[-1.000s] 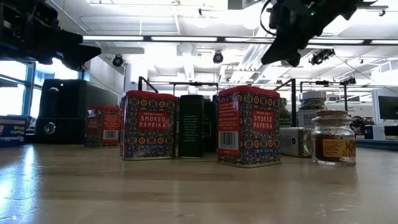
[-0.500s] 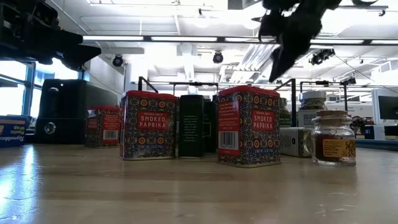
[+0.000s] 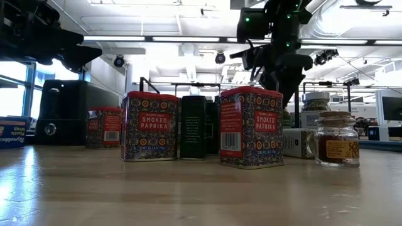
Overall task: Shelf spices
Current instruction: Put the right green seasoning bottle on the shelf
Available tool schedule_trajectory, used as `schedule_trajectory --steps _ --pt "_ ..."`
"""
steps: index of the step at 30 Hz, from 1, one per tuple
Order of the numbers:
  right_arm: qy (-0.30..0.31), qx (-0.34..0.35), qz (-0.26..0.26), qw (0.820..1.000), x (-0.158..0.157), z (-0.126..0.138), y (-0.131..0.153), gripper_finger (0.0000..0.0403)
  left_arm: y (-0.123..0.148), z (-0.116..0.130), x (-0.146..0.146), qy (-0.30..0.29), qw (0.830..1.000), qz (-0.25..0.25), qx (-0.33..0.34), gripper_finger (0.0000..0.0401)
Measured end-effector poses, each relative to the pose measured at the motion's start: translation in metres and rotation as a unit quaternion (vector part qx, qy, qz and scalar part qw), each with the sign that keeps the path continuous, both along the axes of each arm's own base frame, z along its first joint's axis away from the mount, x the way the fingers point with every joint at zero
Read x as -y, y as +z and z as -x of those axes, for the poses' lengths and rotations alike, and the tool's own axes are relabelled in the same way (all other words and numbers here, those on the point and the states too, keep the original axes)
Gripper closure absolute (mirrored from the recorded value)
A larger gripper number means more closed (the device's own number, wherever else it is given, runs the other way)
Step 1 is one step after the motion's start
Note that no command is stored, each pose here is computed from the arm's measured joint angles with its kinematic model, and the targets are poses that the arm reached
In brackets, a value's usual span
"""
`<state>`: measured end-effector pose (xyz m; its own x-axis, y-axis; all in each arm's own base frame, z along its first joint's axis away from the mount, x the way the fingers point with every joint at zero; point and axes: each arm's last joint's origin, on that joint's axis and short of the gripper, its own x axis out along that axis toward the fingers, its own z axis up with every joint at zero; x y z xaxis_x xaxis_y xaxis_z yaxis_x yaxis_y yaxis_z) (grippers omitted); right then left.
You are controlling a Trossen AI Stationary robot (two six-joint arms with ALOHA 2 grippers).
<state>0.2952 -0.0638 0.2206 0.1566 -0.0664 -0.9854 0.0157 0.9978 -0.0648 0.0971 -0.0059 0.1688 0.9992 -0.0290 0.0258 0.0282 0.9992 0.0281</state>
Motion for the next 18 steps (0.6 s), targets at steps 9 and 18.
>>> schedule_trajectory --steps 9,18 --pt "-0.046 -0.004 -0.009 0.999 0.0 0.0 0.009 0.0213 0.0 0.0 0.0 0.0 1.0 0.001 0.0 0.0133" --pt "-0.096 0.066 0.056 0.992 0.036 -0.005 0.102 0.0213 0.0 0.0 0.0 0.0 1.0 0.0 0.001 0.0133"
